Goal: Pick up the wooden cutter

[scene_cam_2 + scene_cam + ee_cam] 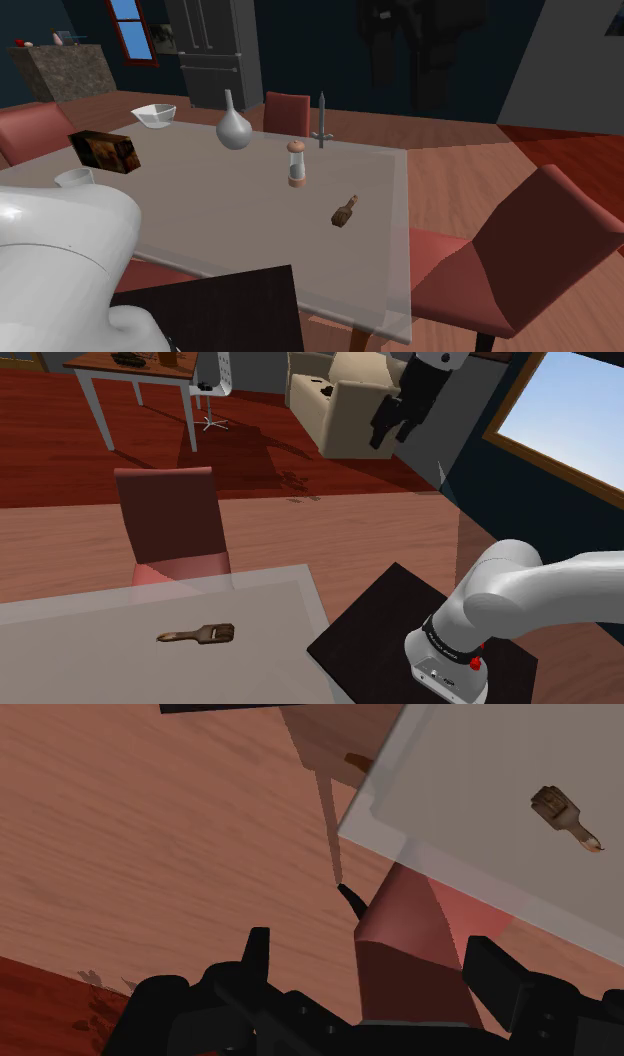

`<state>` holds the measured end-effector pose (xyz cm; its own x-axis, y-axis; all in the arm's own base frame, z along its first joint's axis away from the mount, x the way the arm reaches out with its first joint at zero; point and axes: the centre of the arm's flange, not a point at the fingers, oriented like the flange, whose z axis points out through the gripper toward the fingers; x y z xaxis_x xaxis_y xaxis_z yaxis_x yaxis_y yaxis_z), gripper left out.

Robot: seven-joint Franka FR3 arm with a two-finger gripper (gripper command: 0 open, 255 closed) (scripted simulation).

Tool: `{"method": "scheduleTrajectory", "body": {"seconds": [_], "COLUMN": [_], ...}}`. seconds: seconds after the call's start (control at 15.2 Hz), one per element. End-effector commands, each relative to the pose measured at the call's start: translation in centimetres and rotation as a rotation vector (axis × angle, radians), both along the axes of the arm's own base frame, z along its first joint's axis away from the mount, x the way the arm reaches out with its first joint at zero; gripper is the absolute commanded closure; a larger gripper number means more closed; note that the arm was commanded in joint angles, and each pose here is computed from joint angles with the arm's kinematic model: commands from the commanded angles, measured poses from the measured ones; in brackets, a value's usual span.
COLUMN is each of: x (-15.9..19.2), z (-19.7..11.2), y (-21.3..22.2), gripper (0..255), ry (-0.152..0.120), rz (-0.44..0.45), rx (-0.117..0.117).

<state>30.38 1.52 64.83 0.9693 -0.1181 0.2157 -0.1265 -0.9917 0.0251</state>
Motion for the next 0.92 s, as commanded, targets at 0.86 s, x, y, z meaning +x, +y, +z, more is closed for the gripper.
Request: {"method": "scheduleTrajectory", "body": {"seconds": [0.86], "x": [6.5], "z": [-12.0], "y": [10.0], "gripper": [0], "ry": [0.035], "rz": [0.131], "rx": [0.007]}}
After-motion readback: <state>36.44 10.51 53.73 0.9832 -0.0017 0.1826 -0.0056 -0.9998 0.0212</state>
